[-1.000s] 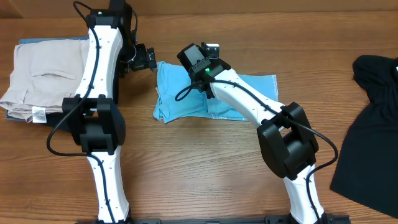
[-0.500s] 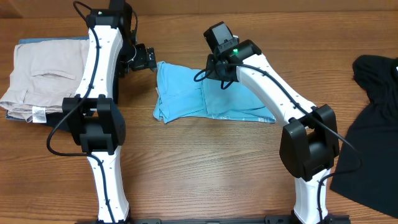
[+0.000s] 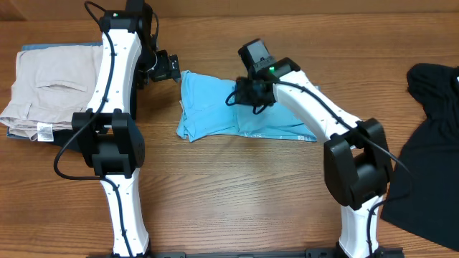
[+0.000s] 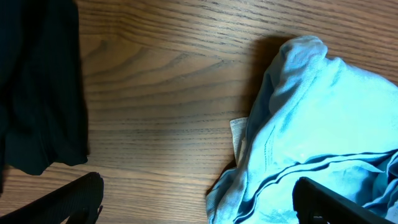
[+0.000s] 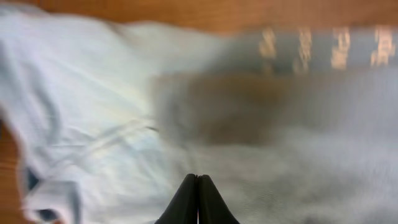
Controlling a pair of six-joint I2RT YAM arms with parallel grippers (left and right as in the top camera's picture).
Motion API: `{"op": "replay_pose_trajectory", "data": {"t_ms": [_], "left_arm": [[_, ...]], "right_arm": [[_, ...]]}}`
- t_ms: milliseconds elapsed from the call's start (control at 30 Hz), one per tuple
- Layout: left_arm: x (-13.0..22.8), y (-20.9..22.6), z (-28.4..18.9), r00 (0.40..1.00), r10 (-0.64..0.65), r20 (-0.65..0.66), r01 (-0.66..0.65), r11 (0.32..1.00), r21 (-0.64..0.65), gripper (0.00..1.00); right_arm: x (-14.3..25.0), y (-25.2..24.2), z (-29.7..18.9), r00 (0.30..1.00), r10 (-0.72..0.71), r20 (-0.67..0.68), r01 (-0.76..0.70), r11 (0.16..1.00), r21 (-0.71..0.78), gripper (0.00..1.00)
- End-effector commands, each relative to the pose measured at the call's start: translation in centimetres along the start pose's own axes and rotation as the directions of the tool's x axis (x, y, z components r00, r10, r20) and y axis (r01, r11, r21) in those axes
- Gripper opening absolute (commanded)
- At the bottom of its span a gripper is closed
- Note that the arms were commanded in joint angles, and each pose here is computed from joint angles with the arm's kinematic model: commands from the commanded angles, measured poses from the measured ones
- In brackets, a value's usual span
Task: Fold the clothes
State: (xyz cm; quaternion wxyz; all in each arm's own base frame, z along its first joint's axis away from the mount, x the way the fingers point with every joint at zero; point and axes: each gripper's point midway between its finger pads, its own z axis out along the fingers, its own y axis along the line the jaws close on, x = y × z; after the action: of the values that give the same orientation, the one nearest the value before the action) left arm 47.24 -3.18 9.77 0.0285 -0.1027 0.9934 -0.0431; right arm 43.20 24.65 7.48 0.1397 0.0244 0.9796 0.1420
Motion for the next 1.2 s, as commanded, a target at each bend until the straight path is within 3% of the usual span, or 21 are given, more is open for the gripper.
{"op": "replay_pose_trajectory", "data": {"t_ms": [0, 300, 367, 467, 567, 667, 733, 767, 933, 1167], "left_arm": [[-0.7, -0.2, -1.7, 0.998, 0.020, 0.051, -0.020, 1.000, 0.005, 1.00], [-0.7, -0.2, -1.7, 0.998, 0.020, 0.051, -0.020, 1.000, 0.005, 1.00], [-0.7, -0.2, -1.7, 0.998, 0.020, 0.052, -0.020, 1.000, 0.005, 1.00], [-0.7, -0.2, -1.7, 0.998, 0.020, 0.052, -0.020, 1.000, 0.005, 1.00], [-0.7, -0.2, -1.7, 0.998, 0.020, 0.052, -0.020, 1.000, 0.006, 1.00], [-0.7, -0.2, -1.7, 0.998, 0.020, 0.052, -0.020, 1.000, 0.006, 1.00], [-0.7, -0.2, -1.7, 0.998, 0.020, 0.052, -0.020, 1.000, 0.005, 1.00], [-0.7, -0.2, -1.7, 0.998, 0.020, 0.052, -0.020, 1.000, 0.006, 1.00], [-0.7, -0.2, -1.7, 0.998, 0.020, 0.052, -0.020, 1.000, 0.006, 1.00], [-0.7, -0.2, -1.7, 0.998, 0.020, 0.052, -0.020, 1.000, 0.005, 1.00]], "right_arm": [[-2.7, 2.2, -3.5, 0.993, -0.048, 0.110, 0.056, 0.996, -0.075, 0.04], [-2.7, 1.9, 4.1, 0.996, -0.046, 0.075, 0.053, 0.994, -0.093, 0.04], [-5.8, 3.2, 1.8, 0.983, -0.049, 0.178, 0.073, 0.989, -0.131, 0.05], [-10.3, 2.5, -5.6, 0.956, 0.000, 0.293, 0.041, 0.990, -0.134, 0.09], [-12.2, -2.7, -13.2, 0.944, 0.092, 0.318, -0.067, 0.994, -0.088, 0.15], [-10.3, -12.1, -14.7, 0.973, 0.107, 0.206, -0.121, 0.991, 0.056, 0.24], [-8.5, -15.5, -14.7, 0.991, 0.069, 0.114, -0.080, 0.992, 0.095, 0.54], [-7.6, -16.7, -14.6, 0.996, 0.056, 0.071, -0.062, 0.994, 0.089, 0.62], [-4.8, -21.9, -11.4, 0.989, 0.148, -0.022, -0.146, 0.987, 0.066, 0.67], [1.2, -22.7, -3.4, 0.974, 0.186, -0.128, -0.192, 0.981, -0.033, 0.70]]}}
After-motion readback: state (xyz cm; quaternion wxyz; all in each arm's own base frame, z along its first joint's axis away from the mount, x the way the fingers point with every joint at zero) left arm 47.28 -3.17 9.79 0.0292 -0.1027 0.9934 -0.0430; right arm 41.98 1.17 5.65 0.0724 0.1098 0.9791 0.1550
